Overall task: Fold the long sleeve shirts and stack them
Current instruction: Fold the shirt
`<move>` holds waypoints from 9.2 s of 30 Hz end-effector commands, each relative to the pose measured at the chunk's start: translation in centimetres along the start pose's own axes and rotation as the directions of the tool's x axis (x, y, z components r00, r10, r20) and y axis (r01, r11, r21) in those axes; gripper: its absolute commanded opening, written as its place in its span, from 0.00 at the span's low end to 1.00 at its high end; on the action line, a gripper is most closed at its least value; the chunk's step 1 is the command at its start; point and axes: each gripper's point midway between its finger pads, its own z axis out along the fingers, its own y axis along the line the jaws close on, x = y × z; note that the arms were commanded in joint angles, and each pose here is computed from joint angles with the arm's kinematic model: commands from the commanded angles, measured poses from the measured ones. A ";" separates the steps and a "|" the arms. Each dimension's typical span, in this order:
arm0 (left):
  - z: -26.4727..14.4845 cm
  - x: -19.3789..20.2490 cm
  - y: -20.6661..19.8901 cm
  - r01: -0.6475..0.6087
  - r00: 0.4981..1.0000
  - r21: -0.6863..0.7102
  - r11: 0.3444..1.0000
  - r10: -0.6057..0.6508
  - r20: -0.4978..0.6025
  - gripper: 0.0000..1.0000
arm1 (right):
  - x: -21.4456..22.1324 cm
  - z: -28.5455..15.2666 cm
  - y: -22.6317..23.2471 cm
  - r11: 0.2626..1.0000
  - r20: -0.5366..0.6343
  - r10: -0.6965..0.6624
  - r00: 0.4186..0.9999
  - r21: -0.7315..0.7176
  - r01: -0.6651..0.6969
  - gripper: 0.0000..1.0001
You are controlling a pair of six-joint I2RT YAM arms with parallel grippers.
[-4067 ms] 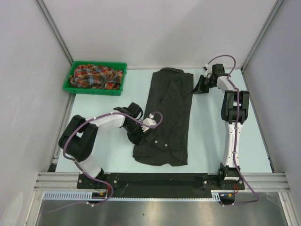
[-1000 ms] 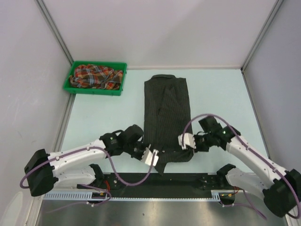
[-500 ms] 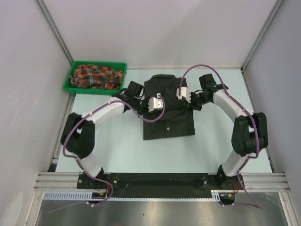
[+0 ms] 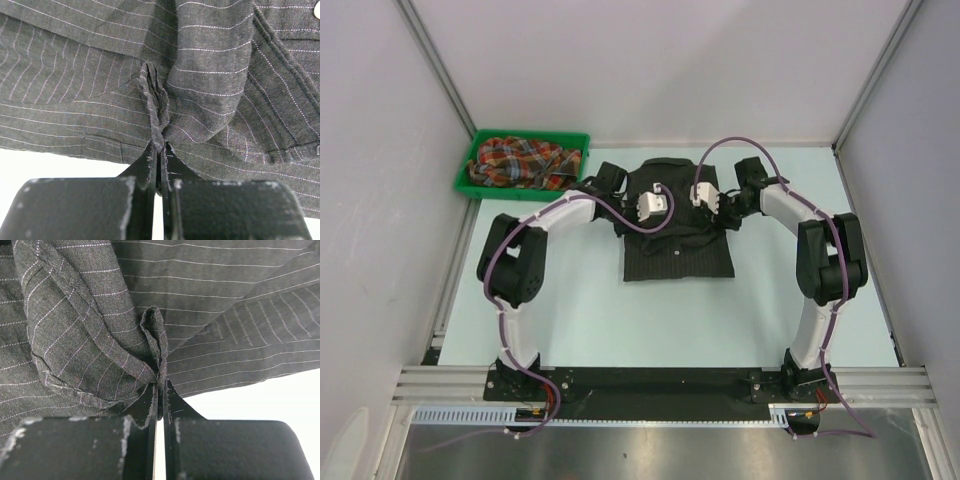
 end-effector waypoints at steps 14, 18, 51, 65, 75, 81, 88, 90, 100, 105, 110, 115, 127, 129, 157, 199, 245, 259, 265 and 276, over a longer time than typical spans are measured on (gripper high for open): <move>-10.1 -2.9 7.8 0.531 0.827 -0.115 0.840 -0.484 0.284 0.59 | -2.1 -11.6 -7.8 0.784 0.241 0.558 0.794 0.159 -0.599 0.86; -13.5 -3.8 4.8 0.535 0.816 -0.119 0.836 -0.475 0.330 0.66 | -3.2 -12.9 -2.4 0.670 0.274 0.718 0.640 -0.022 -0.742 0.72; -4.5 0.0 -1.4 0.616 0.784 -0.024 0.787 -0.611 0.110 0.69 | -6.1 1.6 5.4 0.608 0.041 0.789 0.613 -0.202 -0.768 0.19; -4.9 0.5 -0.8 0.655 0.751 -0.032 0.755 -0.646 0.136 0.71 | -6.9 4.6 7.2 0.600 0.018 0.792 0.611 -0.214 -0.771 0.20; -4.9 1.0 -0.3 0.673 0.735 -0.041 0.738 -0.662 0.147 0.71 | -10.1 5.3 2.4 0.478 0.193 0.877 0.440 -0.264 -0.838 0.30; -4.6 1.9 -0.2 0.707 0.703 -0.043 0.706 -0.696 0.142 0.72 | -9.6 3.4 -1.3 0.382 0.327 0.900 0.289 -0.269 -0.884 0.39; -3.9 2.8 -0.9 0.722 0.689 -0.027 0.691 -0.715 0.117 0.71 | -7.4 -2.7 -2.9 0.403 0.392 0.873 0.290 -0.244 -0.882 0.62; -3.6 3.1 -1.2 0.724 0.687 -0.021 0.689 -0.718 0.111 0.71 | -5.9 -3.6 -2.1 0.418 0.370 0.871 0.322 -0.216 -0.883 0.68; -1.8 3.0 -2.2 0.697 0.715 0.015 0.717 -0.696 0.065 0.70 | -1.1 -1.3 -0.3 0.474 0.242 0.861 0.447 -0.065 -0.878 0.81; -1.1 2.9 -2.2 0.688 0.723 0.019 0.725 -0.688 0.056 0.66 | -0.4 1.2 0.9 0.491 0.174 0.863 0.475 -0.057 -0.870 0.77; -1.0 1.9 -1.4 0.671 0.738 0.025 0.741 -0.670 0.075 0.48 | 0.1 1.5 0.3 0.490 0.181 0.860 0.477 -0.030 -0.871 0.47; -1.8 0.3 -0.6 0.645 0.755 0.033 0.763 -0.644 0.122 0.12 | 0.6 -0.1 -1.0 0.475 0.224 0.858 0.463 -0.003 -0.880 0.00; -1.8 -1.0 1.4 0.610 0.780 0.008 0.792 -0.603 0.168 0.00 | 0.2 -1.4 -2.9 0.458 0.314 0.849 0.425 -0.035 -0.888 0.00; -2.2 -1.6 1.4 0.591 0.793 0.002 0.807 -0.581 0.183 0.00 | -0.9 -2.4 -2.9 0.470 0.340 0.840 0.423 -0.065 -0.880 0.00; -2.1 -3.1 2.1 0.533 0.829 -0.005 0.846 -0.521 0.203 0.01 | 0.7 -2.4 -3.1 0.451 0.310 0.856 0.413 -0.059 -0.891 0.00; -3.9 -10.4 -15.1 0.610 0.512 0.627 0.484 -0.845 0.154 0.91 | -11.8 -4.0 13.1 0.226 0.045 0.968 0.247 -0.586 -0.778 1.00; -0.3 0.4 3.9 0.888 0.140 0.386 0.250 -0.946 0.291 0.80 | 0.4 3.6 -1.5 0.016 0.076 0.997 -0.027 -0.520 -0.854 0.72; -6.4 -2.1 -6.8 0.181 0.982 -0.217 0.959 -0.165 0.092 0.75 | -8.2 -1.0 2.4 0.379 0.177 0.925 0.336 -0.427 -0.821 0.27; -5.7 -2.9 -9.1 0.110 0.992 -0.155 0.982 -0.098 0.083 0.76 | -5.2 2.7 3.1 0.201 0.073 0.979 0.188 -0.414 -0.888 0.11; -3.1 -2.1 -10.0 0.049 0.998 -0.095 0.994 -0.045 0.040 0.77 | -3.2 5.1 1.9 0.138 0.100 0.989 0.107 -0.392 -0.910 0.10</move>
